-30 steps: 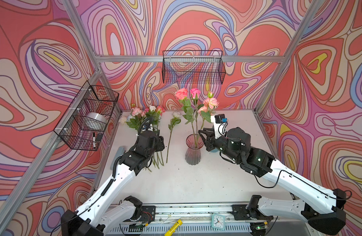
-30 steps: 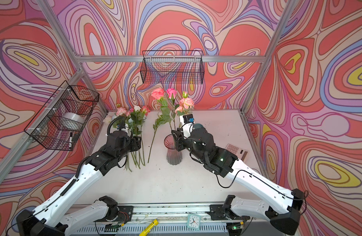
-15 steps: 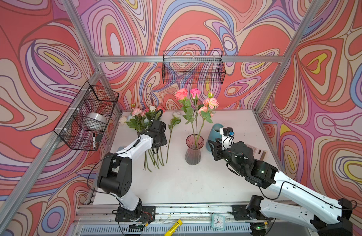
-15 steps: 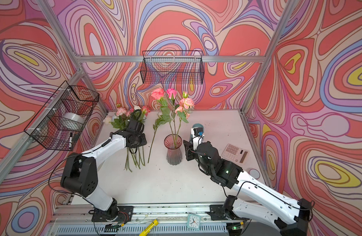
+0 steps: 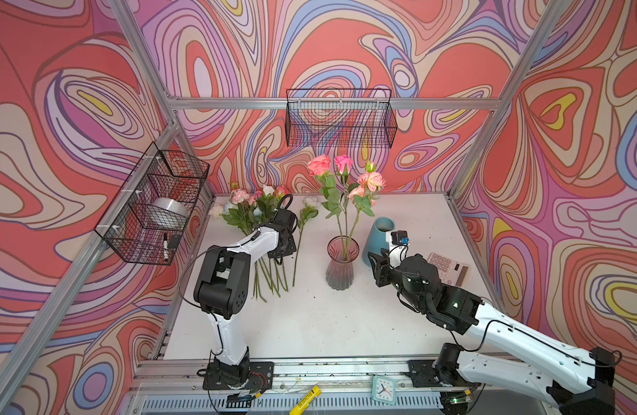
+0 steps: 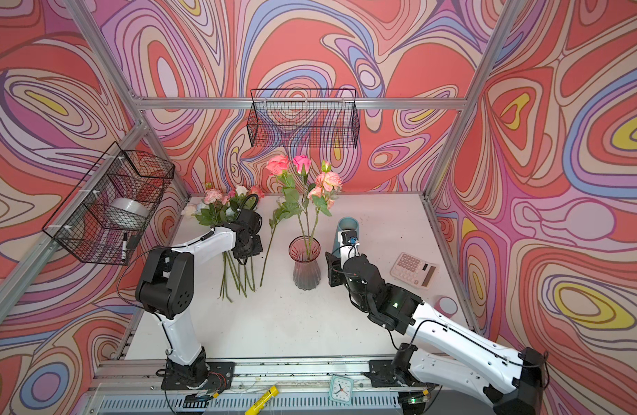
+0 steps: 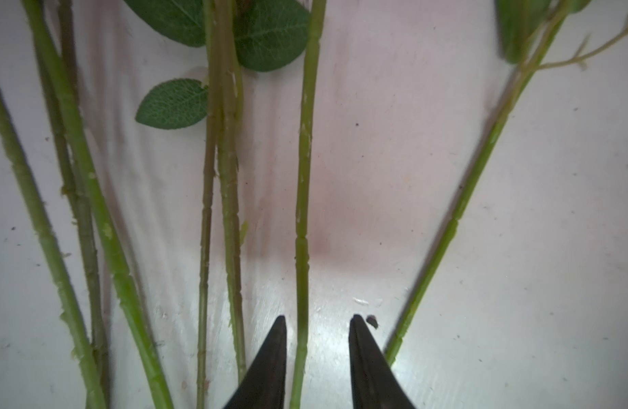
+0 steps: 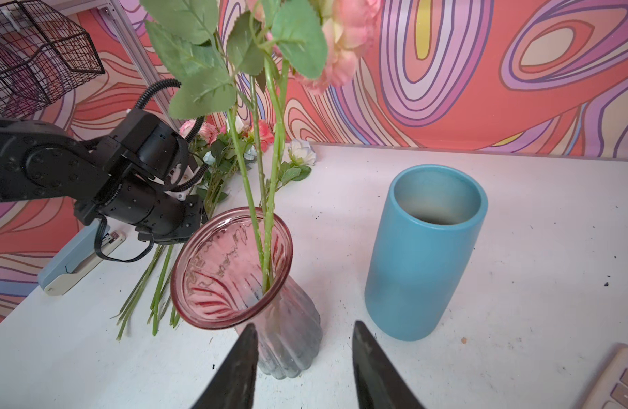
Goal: Arrange flowers in a vase
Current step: Pick up the flower from the top-left of the table.
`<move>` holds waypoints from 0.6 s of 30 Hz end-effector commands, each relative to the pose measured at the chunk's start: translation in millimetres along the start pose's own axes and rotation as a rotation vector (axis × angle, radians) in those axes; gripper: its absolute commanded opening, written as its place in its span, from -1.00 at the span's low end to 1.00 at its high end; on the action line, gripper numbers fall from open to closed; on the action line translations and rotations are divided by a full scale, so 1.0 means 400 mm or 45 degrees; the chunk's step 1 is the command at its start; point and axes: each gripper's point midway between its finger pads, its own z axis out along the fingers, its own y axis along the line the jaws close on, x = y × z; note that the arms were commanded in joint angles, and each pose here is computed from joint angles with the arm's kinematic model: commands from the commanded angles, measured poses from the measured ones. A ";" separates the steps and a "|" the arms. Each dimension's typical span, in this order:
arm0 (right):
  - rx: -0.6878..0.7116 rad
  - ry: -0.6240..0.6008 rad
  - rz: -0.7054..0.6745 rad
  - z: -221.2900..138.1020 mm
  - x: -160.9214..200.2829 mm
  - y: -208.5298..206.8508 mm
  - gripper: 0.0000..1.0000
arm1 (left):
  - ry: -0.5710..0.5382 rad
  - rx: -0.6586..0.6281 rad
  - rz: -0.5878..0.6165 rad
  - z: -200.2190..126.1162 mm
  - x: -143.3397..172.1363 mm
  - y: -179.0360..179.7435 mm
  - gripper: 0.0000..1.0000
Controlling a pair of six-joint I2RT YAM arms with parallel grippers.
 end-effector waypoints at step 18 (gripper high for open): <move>0.016 -0.018 0.008 0.010 -0.009 0.000 -0.12 | -0.106 0.192 0.031 -0.153 -0.042 -0.038 -1.00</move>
